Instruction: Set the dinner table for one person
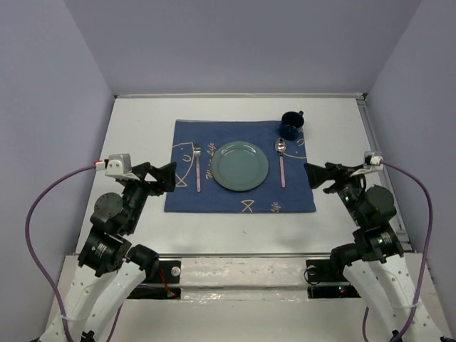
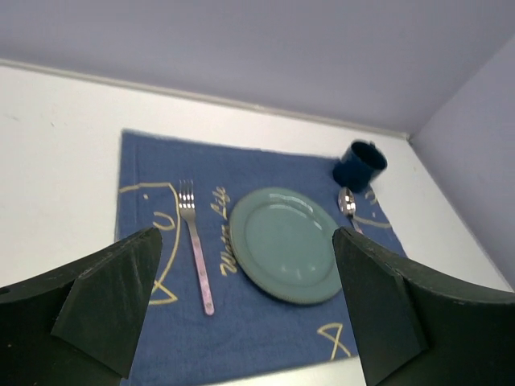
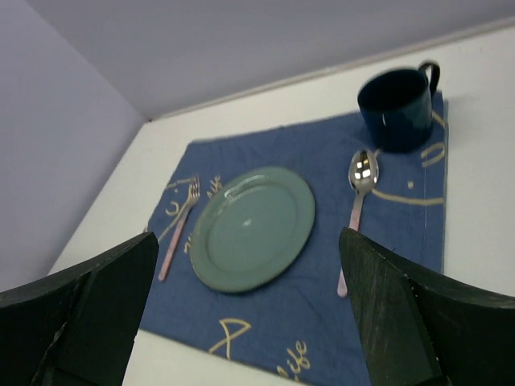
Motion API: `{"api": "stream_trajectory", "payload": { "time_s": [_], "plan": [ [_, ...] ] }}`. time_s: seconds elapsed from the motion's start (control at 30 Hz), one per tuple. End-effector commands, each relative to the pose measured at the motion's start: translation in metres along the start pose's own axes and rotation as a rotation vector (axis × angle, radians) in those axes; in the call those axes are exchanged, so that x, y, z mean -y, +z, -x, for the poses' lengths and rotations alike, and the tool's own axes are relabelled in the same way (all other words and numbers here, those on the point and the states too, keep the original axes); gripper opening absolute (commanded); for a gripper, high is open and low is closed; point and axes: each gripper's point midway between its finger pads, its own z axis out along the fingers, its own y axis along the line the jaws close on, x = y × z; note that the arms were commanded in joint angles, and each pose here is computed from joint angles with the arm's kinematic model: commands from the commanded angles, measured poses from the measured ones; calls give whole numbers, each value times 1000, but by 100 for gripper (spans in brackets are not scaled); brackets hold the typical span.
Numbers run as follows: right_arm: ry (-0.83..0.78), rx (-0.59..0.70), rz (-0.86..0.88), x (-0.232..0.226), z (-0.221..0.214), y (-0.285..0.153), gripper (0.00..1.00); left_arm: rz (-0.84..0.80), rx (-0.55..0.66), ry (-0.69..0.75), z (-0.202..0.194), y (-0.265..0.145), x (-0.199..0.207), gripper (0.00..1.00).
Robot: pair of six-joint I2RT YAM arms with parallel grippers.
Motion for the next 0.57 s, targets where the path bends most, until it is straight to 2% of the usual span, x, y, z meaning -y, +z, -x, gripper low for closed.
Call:
{"api": "stream_trajectory", "payload": {
  "time_s": [0.0,0.07,0.2,0.4,0.53],
  "plan": [
    [53,-15,20,7,-27,-16,100,57,200,-12,47,-16,-11,99],
    [68,-17,33,6,-32,-19,100,48,213,-12,47,-21,-11,99],
    [60,-34,22,9,-35,-16,100,33,164,6,39,-16,-7,99],
    [-1,48,-11,1,8,-17,100,34,133,21,35,-10,-6,99],
    [21,29,-8,0,5,-12,100,23,138,11,29,-13,-7,99]
  ]
}}
